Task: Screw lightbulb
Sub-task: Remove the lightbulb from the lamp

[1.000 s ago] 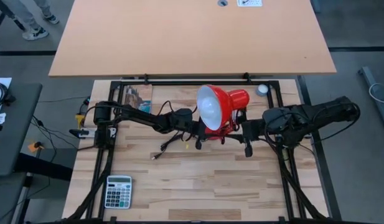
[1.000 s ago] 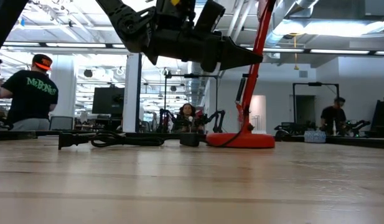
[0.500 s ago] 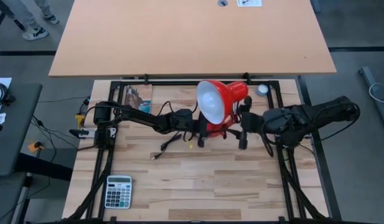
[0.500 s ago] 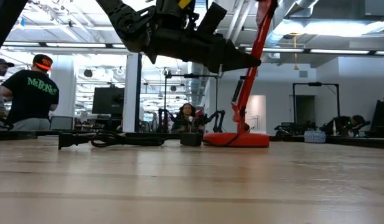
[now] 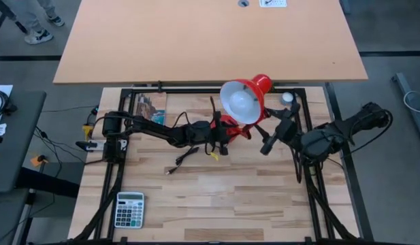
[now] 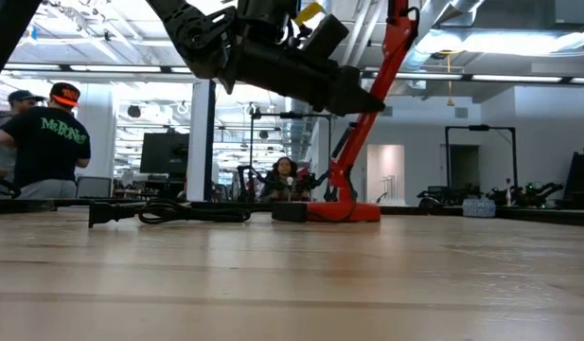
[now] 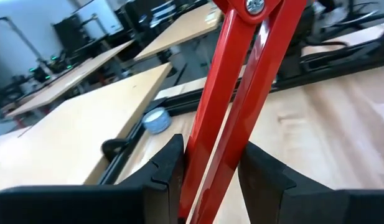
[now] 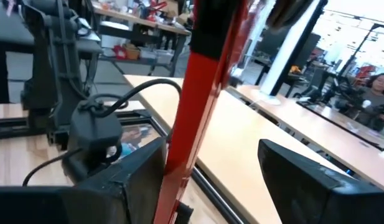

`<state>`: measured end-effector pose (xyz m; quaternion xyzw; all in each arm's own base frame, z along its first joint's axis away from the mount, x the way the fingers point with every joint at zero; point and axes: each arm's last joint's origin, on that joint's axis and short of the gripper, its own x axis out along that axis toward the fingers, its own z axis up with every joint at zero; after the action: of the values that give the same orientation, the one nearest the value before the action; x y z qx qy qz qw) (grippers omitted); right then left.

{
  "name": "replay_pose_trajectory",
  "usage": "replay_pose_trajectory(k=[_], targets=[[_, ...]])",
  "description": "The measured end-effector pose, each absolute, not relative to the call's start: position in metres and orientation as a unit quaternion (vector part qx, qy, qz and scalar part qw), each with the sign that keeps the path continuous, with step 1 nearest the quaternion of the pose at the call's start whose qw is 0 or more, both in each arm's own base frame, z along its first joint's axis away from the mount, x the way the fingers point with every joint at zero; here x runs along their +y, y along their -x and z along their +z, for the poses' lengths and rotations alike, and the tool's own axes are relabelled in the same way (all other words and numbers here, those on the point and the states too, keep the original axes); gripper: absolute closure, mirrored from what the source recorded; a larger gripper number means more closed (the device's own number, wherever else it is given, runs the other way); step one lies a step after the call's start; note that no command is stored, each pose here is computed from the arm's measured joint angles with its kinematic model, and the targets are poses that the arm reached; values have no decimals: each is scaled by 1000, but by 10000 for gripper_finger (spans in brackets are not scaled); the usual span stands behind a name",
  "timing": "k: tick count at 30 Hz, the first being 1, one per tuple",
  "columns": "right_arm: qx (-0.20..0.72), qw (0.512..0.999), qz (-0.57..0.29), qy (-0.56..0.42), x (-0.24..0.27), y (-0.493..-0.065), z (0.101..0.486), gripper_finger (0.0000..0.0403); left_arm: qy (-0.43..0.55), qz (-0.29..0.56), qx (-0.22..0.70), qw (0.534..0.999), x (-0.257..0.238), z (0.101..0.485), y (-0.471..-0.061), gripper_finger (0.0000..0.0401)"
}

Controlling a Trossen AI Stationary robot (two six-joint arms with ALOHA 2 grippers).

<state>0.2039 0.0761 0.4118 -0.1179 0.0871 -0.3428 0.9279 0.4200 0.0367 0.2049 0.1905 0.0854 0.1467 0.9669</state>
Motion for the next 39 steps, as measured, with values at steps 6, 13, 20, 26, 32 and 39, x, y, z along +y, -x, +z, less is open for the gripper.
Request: replay_pose_trajectory(k=[6,13,20,26,32,39], targets=[[82,925,-353,114,77,-205,412,136,-187,210,97,955,38,205,-419,290],[84,920,-366,113,71,-207,412,138,-187,258,107,942,41,204,-417,290],[86,917,-373,112,65,-209,412,138,-194,257,109,940,41,204,-417,288],[88,919,-369,111,62,-211,412,138,-191,263,116,939,41,203,-417,260],[91,918,-368,114,62,-211,411,140,-202,262,137,934,37,199,-416,239],[95,917,-368,119,62,-211,411,163,-206,246,146,936,30,208,-412,237]])
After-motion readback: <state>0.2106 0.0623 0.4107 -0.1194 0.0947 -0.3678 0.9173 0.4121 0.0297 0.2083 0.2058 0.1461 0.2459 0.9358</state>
